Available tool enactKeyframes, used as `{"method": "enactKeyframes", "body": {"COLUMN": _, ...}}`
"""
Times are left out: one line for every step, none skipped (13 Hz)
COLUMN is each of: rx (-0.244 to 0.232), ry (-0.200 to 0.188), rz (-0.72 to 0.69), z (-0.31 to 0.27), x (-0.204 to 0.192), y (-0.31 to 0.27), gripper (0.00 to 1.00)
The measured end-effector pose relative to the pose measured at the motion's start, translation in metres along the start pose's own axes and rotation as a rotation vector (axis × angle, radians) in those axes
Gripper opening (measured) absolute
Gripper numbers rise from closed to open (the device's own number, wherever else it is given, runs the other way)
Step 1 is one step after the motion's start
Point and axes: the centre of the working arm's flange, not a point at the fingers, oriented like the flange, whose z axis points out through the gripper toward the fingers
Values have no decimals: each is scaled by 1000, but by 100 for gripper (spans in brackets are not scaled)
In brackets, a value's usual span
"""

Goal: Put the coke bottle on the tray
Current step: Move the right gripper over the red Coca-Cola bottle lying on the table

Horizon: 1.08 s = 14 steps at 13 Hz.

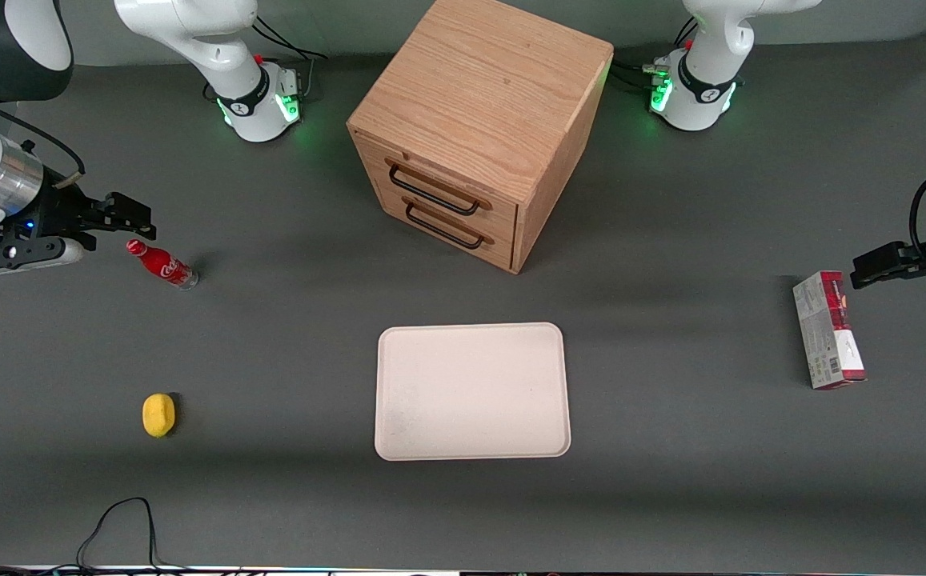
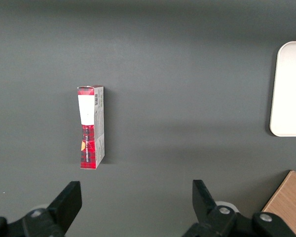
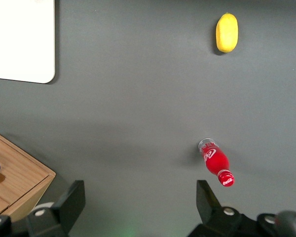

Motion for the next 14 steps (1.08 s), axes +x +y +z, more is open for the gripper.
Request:
{"method": "enactKeyframes", "body": {"rx": 0, "ry": 1, "rz": 0, "z": -1, "x": 0, "y": 0, "gripper": 100}}
{"method": "enactKeyframes", "body": {"rx": 0, "ry": 2, "rz": 0, "z": -1, "x": 0, "y": 0, "gripper": 100}}
{"method": "enactKeyframes", "body": {"rx": 0, "ry": 3, "rz": 0, "z": -1, "x": 0, "y": 0, "gripper": 100}}
{"method": "enactKeyframes", "body": {"rx": 0, "ry": 4, "rz": 0, "z": -2, "x": 0, "y": 0, "gripper": 100}}
{"method": "enactKeyframes", "body": {"rx": 0, "ry": 4, "rz": 0, "z": -2, "x": 1, "y": 0, "gripper": 100}}
{"method": "enactKeyframes", "body": {"rx": 0, "ry": 4, "rz": 0, "z": -2, "x": 1, "y": 0, "gripper": 100}}
{"method": "enactKeyframes", "body": {"rx": 0, "ry": 3, "rz": 0, "z": -1, "x": 1, "y": 0, "gripper": 100}}
{"method": "enactKeyframes", "body": {"rx": 0, "ry": 1, "rz": 0, "z": 0, "x": 2, "y": 0, "gripper": 100}}
{"method": "enactKeyframes", "body": {"rx": 0, "ry": -2, "rz": 0, "z": 1, "x": 2, "y": 0, "gripper": 100}}
{"method": "enactKeyframes", "body": {"rx": 1, "ry": -4, "rz": 2, "z": 2, "x": 3, "y": 2, "gripper": 100}}
{"method": "enactKeyframes", "body": {"rx": 2, "ry": -7, "rz": 8, "z": 4, "x": 3, "y": 5, "gripper": 100}}
{"method": "enactKeyframes", "body": {"rx": 2, "ry": -8, "rz": 20, "z": 4, "x": 3, "y": 11, "gripper": 100}}
{"method": "enactKeyframes", "body": {"rx": 3, "ry": -10, "rz": 39, "z": 4, "x": 2, "y": 24, "gripper": 100}}
{"method": "enactKeyframes", "body": {"rx": 5, "ry": -20, "rz": 56, "z": 3, "x": -2, "y": 44, "gripper": 100}}
